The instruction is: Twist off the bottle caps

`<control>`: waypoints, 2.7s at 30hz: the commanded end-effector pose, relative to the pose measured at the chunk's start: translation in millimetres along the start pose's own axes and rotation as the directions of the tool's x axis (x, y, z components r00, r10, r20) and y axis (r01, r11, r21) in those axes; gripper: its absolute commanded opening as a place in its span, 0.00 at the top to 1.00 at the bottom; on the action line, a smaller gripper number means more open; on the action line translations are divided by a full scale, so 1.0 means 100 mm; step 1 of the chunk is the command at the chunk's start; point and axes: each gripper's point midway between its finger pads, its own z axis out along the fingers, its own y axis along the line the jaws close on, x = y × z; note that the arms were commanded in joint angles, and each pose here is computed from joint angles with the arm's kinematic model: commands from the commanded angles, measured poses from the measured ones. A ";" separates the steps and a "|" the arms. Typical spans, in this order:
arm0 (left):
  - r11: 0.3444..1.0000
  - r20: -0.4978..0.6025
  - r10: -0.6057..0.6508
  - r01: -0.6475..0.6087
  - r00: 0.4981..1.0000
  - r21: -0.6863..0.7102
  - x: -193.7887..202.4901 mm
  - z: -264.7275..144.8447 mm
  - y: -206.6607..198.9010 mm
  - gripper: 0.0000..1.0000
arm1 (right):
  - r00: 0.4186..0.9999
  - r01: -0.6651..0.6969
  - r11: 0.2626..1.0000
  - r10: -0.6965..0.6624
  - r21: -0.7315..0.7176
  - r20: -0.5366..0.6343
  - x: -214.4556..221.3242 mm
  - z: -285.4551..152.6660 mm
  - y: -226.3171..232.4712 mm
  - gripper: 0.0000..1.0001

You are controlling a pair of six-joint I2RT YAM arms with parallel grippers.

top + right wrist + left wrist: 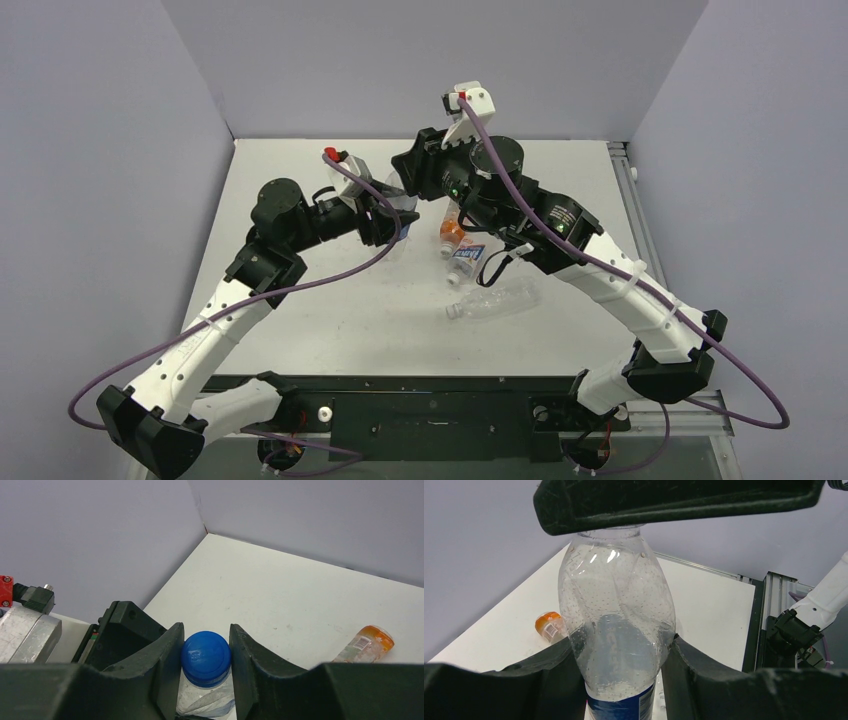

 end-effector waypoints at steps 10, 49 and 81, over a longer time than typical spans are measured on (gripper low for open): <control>0.996 0.049 -0.025 0.021 0.998 0.091 -0.17 -0.04 -0.23 1.00 | 0.997 0.031 0.995 -0.025 -0.092 0.071 -0.26 -0.11 0.13 1.00; 0.998 0.031 -0.034 0.033 0.999 0.050 -0.15 -0.01 -0.16 1.00 | 0.998 0.056 0.998 -0.057 -0.021 -0.025 -0.16 -0.10 0.00 0.35; 0.904 0.027 -0.210 0.183 0.977 0.387 -0.33 -0.18 -0.81 1.00 | 0.994 0.065 0.706 -0.109 -0.706 -0.017 0.00 -0.68 1.01 1.00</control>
